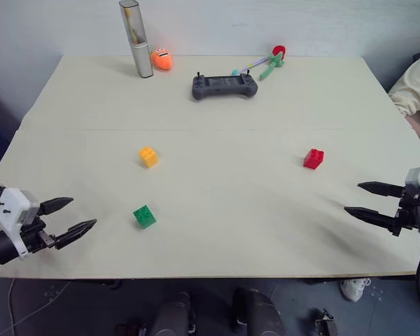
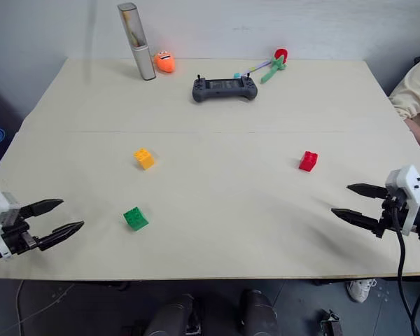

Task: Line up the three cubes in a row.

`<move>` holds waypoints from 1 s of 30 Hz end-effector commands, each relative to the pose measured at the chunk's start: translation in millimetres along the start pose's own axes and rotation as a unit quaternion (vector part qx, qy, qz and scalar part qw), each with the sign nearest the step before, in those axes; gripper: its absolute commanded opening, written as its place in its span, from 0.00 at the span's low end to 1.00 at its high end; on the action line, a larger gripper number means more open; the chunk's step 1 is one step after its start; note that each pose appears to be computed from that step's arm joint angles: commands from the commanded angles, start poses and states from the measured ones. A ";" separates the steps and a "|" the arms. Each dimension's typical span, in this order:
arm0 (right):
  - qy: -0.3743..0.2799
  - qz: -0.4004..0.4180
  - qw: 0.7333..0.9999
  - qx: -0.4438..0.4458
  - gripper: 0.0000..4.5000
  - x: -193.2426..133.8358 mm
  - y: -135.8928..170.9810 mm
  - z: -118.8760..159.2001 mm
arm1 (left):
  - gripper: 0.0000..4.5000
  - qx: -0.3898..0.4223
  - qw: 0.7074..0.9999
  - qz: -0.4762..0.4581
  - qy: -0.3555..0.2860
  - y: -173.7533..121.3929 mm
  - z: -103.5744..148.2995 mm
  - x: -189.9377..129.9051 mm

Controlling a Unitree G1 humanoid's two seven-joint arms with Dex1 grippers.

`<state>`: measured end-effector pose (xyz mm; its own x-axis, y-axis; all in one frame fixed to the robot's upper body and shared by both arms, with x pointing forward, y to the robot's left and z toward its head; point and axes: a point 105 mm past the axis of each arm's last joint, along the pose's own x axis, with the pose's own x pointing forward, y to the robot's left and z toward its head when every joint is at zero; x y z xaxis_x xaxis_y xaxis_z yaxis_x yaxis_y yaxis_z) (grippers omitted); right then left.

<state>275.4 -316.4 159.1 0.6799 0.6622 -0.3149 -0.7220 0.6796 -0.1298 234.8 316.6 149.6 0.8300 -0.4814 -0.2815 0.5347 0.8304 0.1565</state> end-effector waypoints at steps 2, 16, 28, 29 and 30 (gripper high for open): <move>-0.022 -0.006 1.000 -0.010 1.00 -3.1 -0.8 10.1 | 1.00 0.024 0.999 0.022 -0.003 2.6 0.3 2.8; -0.030 -0.039 0.999 -0.023 1.00 -3.0 -1.2 11.5 | 1.00 0.019 1.000 0.022 -0.006 5.0 7.5 4.5; -0.127 -0.229 0.964 0.047 1.00 61.4 -16.3 44.1 | 1.00 0.001 0.978 -0.189 -0.084 -61.9 71.8 39.1; -0.129 -0.240 0.961 0.050 1.00 65.4 -16.3 45.6 | 1.00 0.001 0.976 -0.202 -0.087 -67.3 75.9 39.9; -0.134 -0.261 0.954 0.059 1.00 71.8 -18.0 46.4 | 1.00 0.004 0.971 -0.222 -0.090 -76.3 82.8 41.4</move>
<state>340.2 -262.7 168.4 0.9365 0.3495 -0.0271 -0.3505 0.9343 -0.0642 247.9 223.7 195.7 0.5862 -0.7937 -0.1626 0.8091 0.5837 0.0682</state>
